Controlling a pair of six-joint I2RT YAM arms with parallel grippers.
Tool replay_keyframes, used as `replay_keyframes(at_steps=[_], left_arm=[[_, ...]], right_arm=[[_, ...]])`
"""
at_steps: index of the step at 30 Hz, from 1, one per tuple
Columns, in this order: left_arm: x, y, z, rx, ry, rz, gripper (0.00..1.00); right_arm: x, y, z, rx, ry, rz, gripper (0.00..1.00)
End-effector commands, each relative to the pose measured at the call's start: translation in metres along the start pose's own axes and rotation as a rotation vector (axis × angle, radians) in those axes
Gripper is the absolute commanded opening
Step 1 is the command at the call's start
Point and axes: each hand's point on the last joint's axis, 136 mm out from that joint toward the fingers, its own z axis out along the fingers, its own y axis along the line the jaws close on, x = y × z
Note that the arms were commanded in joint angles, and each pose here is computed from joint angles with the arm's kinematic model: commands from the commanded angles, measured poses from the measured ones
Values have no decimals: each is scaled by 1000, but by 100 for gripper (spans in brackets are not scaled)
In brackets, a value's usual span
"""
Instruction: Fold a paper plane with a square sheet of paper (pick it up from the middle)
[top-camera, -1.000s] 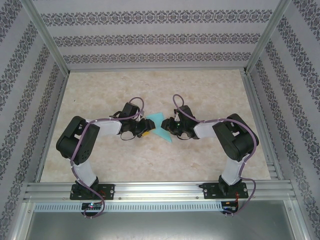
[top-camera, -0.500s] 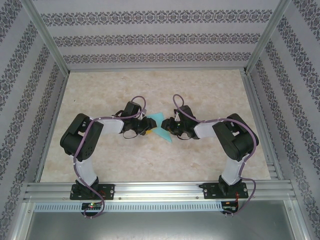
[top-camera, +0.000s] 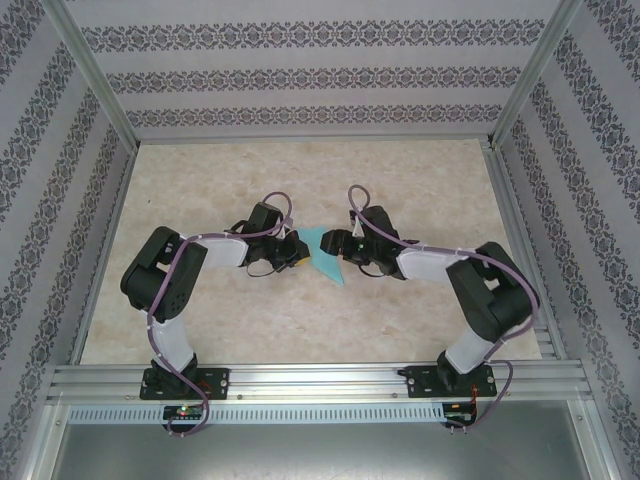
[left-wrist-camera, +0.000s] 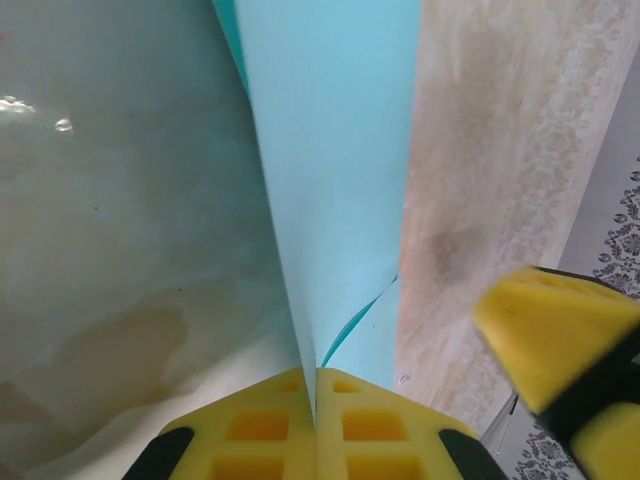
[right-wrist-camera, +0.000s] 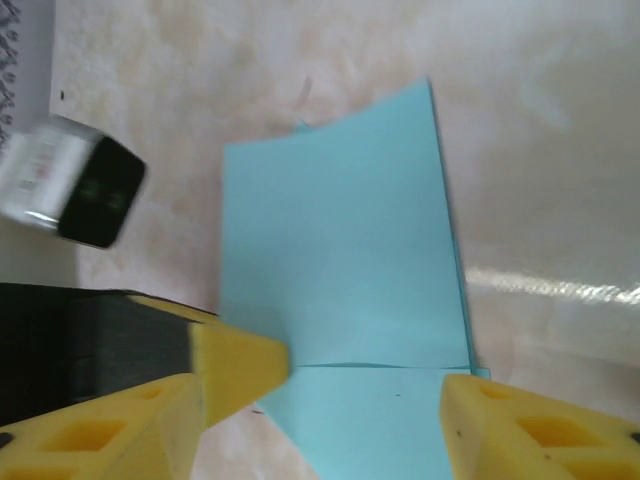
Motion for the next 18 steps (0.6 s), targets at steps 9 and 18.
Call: replay_keyframes(at_steps=[9, 18], left_arm=[[1, -21, -5, 29, -18, 7, 5], [2, -28, -7, 7, -13, 6, 5]], right_arm=[[-2, -9, -52, 315, -201, -487, 67], [28, 16, -34, 357, -173, -895, 65]])
